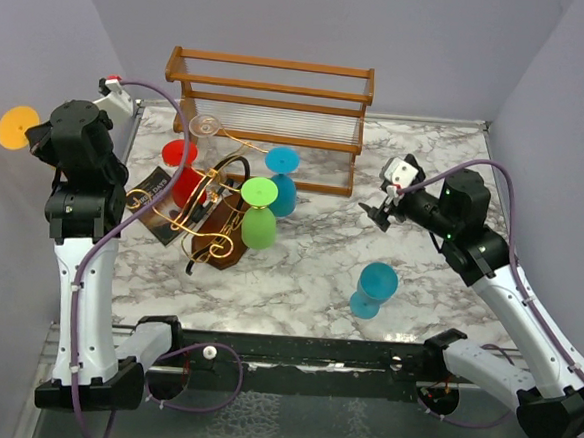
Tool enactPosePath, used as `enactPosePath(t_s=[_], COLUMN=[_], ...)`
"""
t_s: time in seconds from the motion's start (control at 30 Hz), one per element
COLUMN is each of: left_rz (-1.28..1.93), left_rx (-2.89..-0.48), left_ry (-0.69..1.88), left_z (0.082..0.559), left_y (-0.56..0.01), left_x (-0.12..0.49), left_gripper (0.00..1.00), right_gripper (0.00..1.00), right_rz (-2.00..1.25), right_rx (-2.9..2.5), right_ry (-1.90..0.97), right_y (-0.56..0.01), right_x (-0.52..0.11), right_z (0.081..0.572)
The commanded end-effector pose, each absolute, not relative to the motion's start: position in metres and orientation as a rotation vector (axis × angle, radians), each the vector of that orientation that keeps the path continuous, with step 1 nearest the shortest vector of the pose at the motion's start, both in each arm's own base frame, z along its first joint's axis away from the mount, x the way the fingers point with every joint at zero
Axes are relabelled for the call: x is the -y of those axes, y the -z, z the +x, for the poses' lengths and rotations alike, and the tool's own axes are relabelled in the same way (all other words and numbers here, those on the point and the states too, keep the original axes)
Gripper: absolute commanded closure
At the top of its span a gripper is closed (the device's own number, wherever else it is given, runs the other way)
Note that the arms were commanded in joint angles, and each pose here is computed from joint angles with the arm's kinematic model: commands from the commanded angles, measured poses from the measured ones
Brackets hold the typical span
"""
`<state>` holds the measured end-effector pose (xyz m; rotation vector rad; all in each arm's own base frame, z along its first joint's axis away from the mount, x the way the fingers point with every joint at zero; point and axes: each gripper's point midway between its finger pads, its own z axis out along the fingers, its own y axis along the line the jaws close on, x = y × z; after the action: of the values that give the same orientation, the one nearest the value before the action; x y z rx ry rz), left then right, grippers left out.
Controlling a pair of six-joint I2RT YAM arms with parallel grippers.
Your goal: Place the wine glass upside down on the wine glass rack
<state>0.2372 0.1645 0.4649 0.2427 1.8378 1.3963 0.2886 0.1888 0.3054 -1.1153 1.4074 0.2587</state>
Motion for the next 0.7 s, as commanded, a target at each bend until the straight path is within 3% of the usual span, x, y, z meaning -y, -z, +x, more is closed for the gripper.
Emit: enactPosePath(t_s=[0.0,0.3,0.67], left_rz=[0.412,0.829,1.149], left_rx=[-1.952,-2.12,-2.058], left_ry=[-1.46,-1.169,-0.748], left_z=[0.225,0.225,0.216], left_y=[-0.446,-0.385,-0.362], left_x=[-0.167,-0.134,-0.074], left_gripper=[1.0,1.0,1.0], right_gripper=[0.15,0.15,0.15], right_rz=[-1.104,-1.119,-1.132], right_rx=[-1.375,-1.372,-1.375], right_ry=[-0.259,-0.259,-0.253], right_y=[-0.31,-0.307,-0.303], right_x=[-0.189,-0.19,-0.19], right_z=[0.289,0.288,0.289])
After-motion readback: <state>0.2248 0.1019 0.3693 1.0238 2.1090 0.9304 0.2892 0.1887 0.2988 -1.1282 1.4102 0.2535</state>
